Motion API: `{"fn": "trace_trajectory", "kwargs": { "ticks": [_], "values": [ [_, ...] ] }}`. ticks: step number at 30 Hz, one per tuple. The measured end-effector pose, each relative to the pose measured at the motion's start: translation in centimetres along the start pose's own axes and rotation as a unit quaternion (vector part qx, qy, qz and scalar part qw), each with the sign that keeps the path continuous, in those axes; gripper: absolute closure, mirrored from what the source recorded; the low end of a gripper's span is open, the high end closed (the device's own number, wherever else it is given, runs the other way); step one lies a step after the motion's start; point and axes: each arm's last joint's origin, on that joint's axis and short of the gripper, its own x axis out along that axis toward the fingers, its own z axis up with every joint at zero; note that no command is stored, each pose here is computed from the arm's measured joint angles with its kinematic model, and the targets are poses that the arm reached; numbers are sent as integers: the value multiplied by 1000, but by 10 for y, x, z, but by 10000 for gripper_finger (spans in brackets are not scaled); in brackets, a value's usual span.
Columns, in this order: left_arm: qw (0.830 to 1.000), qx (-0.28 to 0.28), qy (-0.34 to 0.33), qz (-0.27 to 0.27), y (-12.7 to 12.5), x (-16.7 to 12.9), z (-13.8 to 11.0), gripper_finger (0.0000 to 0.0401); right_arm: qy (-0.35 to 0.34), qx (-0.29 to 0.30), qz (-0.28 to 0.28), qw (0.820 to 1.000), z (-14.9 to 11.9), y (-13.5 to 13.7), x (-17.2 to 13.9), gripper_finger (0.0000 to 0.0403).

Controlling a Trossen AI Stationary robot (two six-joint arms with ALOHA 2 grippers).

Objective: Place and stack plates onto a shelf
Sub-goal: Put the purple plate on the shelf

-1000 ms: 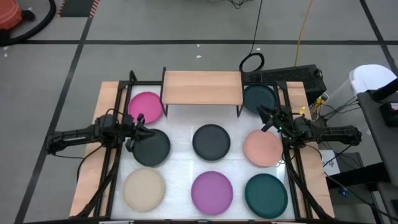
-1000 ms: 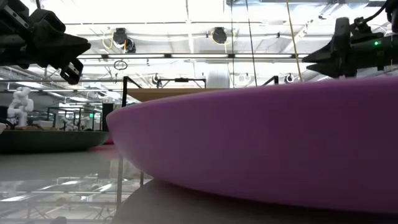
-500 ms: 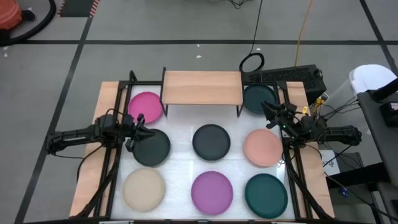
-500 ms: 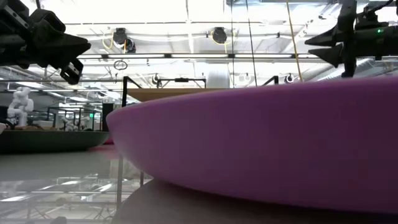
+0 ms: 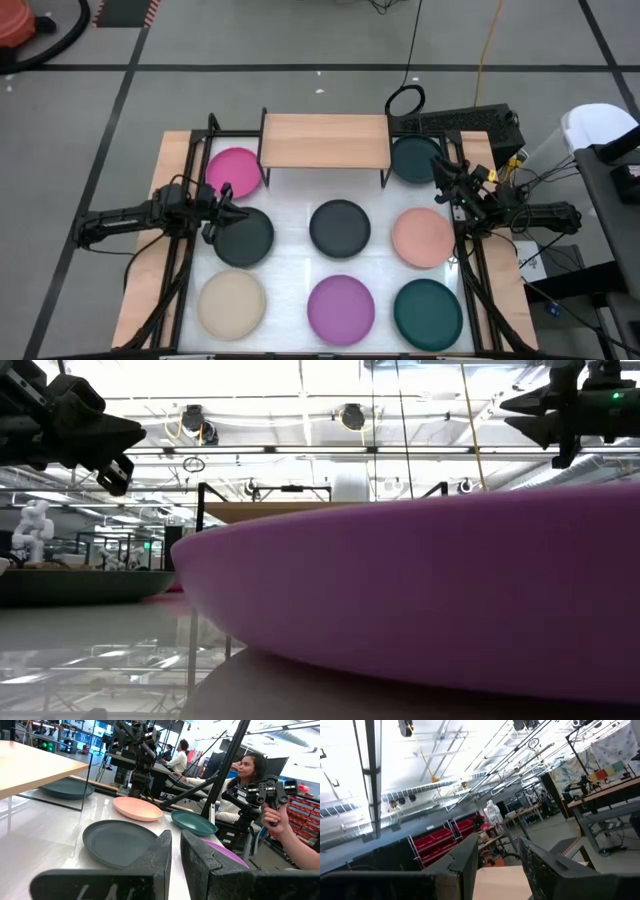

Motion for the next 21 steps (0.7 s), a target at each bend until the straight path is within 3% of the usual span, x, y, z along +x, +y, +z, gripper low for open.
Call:
{"fn": "trace_trajectory", "kwargs": {
  "ticks": [19,21],
  "values": [
    [1000,0,0,0,0,0,0,357,32,14,-2,999,-9,1,2,275],
    [1000,0,0,0,0,0,0,357,40,10,19,999,-11,3,3,275]
  ]
}}
